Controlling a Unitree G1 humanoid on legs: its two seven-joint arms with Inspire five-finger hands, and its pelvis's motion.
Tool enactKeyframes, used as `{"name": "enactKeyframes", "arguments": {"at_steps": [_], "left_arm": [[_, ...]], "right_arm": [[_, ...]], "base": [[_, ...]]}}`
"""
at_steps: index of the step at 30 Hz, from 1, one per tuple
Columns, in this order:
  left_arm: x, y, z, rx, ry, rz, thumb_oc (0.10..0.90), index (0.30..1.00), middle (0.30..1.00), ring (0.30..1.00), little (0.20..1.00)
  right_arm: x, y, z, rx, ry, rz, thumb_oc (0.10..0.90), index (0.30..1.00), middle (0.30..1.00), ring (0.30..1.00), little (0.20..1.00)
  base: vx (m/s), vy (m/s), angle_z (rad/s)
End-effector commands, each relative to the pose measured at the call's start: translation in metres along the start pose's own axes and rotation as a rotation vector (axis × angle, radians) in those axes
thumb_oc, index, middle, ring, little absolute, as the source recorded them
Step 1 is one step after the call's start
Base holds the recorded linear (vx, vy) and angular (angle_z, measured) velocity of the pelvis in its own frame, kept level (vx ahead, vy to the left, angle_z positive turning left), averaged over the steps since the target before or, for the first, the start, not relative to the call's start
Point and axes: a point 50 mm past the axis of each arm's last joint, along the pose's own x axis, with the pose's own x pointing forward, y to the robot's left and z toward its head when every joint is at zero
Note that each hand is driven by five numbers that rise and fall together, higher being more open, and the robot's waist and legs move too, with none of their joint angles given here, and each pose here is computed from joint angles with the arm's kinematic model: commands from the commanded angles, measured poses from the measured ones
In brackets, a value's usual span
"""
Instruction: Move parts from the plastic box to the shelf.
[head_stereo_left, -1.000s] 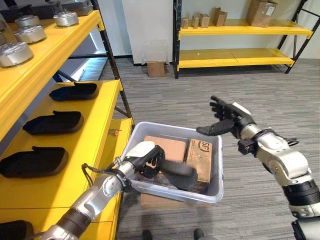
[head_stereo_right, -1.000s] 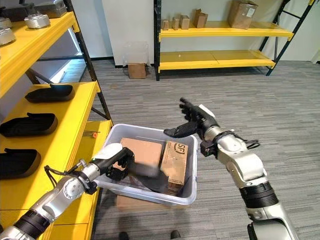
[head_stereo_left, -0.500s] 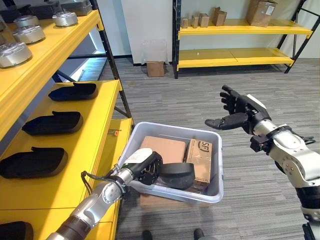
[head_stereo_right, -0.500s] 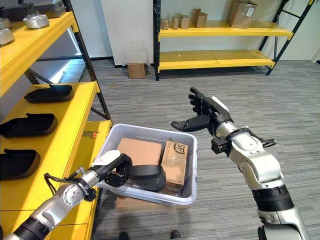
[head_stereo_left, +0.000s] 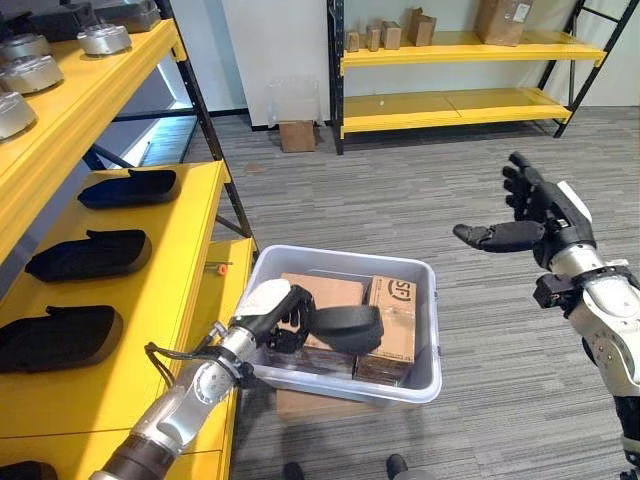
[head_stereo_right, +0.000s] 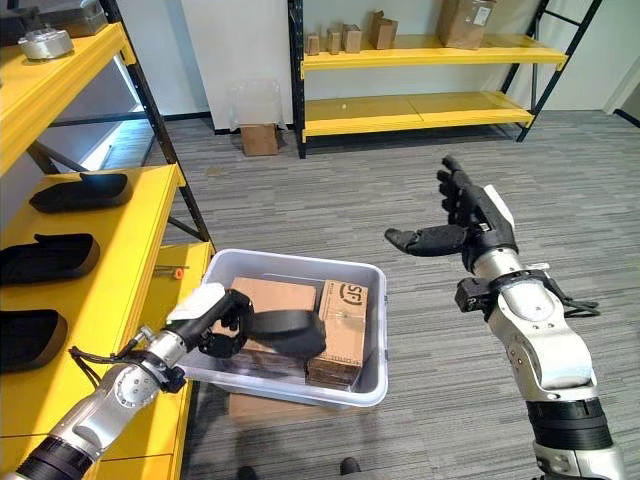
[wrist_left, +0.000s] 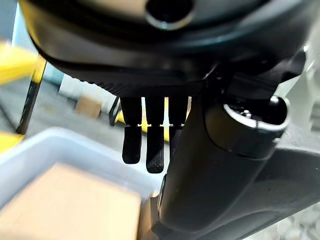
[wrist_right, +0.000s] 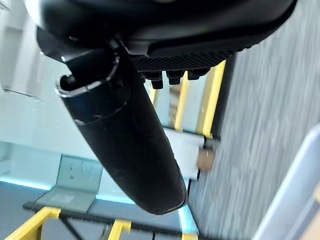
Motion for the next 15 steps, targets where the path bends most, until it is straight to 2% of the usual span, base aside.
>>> {"name": "enactKeyframes", "arguments": {"at_steps": [1, 7, 11, 15], "left_arm": [[0.011, 0.088, 0.049, 0.075, -0.301, 0.437, 0.400, 0.300, 0.300, 0.300, 0.300], [0.009, 0.110, 0.065, 0.087, -0.363, 0.570, 0.400, 0.300, 0.300, 0.300, 0.300], [0.002, 0.110, 0.072, 0.090, -0.397, 0.579, 0.400, 0.300, 0.300, 0.300, 0.300], [-0.003, 0.106, 0.078, 0.059, -0.454, 0.560, 0.400, 0.300, 0.300, 0.300, 0.300]], "right_arm": [[-0.005, -0.010, 0.057, -0.070, -0.352, -0.126, 0.900, 1.000, 1.000, 1.000, 1.000], [-0.002, 0.012, 0.030, 0.002, -0.295, -0.173, 0.900, 1.000, 1.000, 1.000, 1.000], [-0.002, 0.028, 0.008, 0.044, -0.213, -0.190, 0.900, 1.000, 1.000, 1.000, 1.000], [-0.009, 0.030, -0.017, 0.076, -0.117, -0.240, 0.900, 1.000, 1.000, 1.000, 1.000]], "base": [[0.00, -0.084, 0.00], [0.02, -0.123, 0.01], [0.03, -0.089, 0.09], [-0.04, 0.000, 0.12]]}}
